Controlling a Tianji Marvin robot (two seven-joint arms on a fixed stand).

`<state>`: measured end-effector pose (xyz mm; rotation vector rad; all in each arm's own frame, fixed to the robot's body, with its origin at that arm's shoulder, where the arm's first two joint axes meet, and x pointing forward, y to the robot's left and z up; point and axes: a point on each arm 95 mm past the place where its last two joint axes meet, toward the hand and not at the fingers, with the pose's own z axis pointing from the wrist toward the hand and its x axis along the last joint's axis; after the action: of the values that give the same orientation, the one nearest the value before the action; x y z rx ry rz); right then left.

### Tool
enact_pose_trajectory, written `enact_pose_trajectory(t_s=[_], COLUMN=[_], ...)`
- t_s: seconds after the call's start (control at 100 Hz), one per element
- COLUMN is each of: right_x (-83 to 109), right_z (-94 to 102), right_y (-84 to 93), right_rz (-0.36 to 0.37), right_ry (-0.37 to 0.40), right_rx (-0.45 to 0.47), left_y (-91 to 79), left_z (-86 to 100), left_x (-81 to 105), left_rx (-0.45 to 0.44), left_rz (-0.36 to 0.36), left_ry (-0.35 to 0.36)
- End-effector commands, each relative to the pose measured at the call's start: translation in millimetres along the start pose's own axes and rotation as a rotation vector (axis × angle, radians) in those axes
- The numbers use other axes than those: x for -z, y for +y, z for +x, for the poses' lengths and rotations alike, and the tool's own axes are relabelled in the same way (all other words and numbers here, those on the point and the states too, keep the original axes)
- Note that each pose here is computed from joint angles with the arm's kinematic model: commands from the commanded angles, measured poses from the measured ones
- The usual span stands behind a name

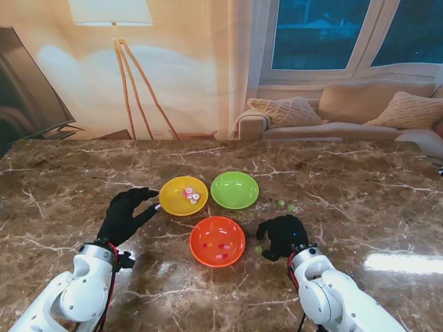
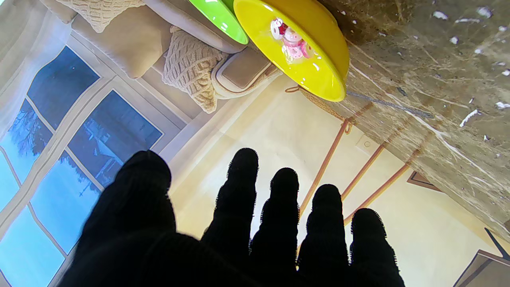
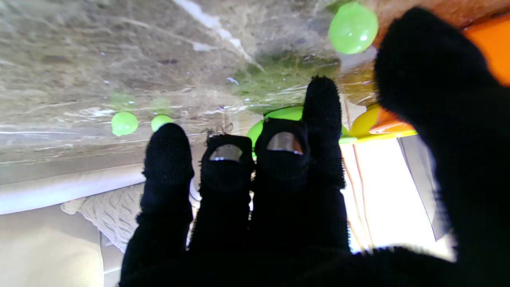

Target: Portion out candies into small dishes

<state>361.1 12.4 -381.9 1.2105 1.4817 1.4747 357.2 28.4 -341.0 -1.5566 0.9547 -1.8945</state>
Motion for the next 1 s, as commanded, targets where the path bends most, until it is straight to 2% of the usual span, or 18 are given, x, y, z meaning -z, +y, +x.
enact_pose_trajectory(t_s=[0.0,0.41,0.99], right_x=[2.3,-1.5,1.0], right_z=[0.2,2.2,6.5], right_y=[-7.8,-18.9,-21.9], right_rz=[0.022,0.002,0.016], right_ry=[-0.008,-0.007,-0.013], right_rx=[-0.001,0.005,-0.013], left_y=[2.5,2.2,2.1], left_z=[0.2,-0.3,-0.3], left_x=[1.4,1.8,1.8], left_rx=[0.001,-0.004,-0.004], left_rz=[-0.007,-0.013,-0.014], left_ry=[-0.004,-0.004,-0.004])
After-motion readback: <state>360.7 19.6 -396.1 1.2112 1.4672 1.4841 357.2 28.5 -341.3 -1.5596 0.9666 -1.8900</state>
